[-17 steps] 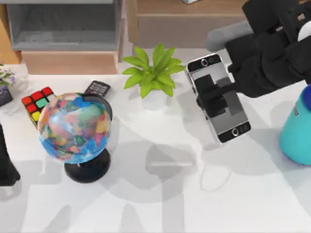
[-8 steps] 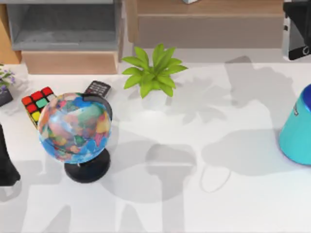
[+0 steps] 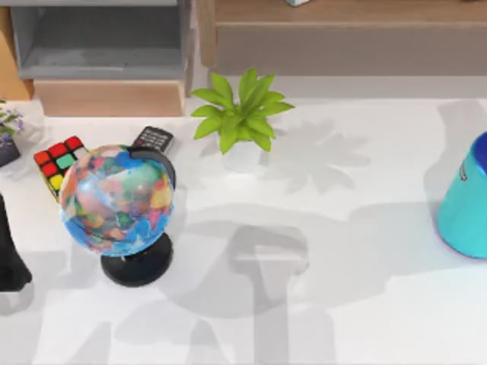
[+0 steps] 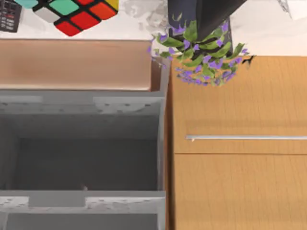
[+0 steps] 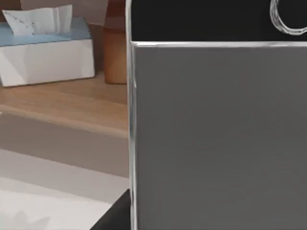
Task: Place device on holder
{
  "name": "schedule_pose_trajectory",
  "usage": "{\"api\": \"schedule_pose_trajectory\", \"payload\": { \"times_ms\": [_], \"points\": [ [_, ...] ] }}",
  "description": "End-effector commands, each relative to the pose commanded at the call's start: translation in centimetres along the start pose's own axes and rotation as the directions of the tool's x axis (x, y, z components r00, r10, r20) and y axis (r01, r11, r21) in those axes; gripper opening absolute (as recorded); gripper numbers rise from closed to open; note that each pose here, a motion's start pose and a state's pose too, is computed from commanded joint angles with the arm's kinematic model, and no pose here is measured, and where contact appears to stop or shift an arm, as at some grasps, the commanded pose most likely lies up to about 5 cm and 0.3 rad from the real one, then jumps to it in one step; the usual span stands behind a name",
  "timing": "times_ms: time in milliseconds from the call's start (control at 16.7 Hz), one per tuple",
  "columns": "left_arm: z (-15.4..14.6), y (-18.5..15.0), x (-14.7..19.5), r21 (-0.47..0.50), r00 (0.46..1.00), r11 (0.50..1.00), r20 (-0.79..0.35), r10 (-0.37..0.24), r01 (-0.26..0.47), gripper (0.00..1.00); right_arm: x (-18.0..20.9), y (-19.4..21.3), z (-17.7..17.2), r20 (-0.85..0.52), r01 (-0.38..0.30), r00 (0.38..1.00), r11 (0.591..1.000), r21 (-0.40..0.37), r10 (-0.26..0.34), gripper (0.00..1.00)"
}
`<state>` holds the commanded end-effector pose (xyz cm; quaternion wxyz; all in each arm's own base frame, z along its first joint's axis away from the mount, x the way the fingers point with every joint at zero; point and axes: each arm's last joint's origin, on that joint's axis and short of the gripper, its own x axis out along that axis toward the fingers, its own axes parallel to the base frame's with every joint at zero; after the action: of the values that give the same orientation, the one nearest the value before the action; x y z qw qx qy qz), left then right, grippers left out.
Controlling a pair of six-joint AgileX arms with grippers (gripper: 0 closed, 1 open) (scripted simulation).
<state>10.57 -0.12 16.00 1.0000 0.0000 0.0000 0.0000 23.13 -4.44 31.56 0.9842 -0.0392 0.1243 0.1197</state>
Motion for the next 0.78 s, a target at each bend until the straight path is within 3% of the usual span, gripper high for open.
{"api": "schedule_pose_trajectory", "payload": {
  "times_ms": [360,780],
  "points": [
    [0.0,0.0,0.0,0.000,1.000,1.000,0.000,0.000,0.000,1.00,-2.0,-3.8,-6.7,-0.106,0.166,0.981,0.985,0.038,-0.161,0.00],
    [0.0,0.0,0.0,0.000,1.000,1.000,0.000,0.000,0.000,1.00,-3.2,-5.1,-11.2,-0.210,0.242,0.953,0.965,0.098,-0.217,0.00]
  ]
}}
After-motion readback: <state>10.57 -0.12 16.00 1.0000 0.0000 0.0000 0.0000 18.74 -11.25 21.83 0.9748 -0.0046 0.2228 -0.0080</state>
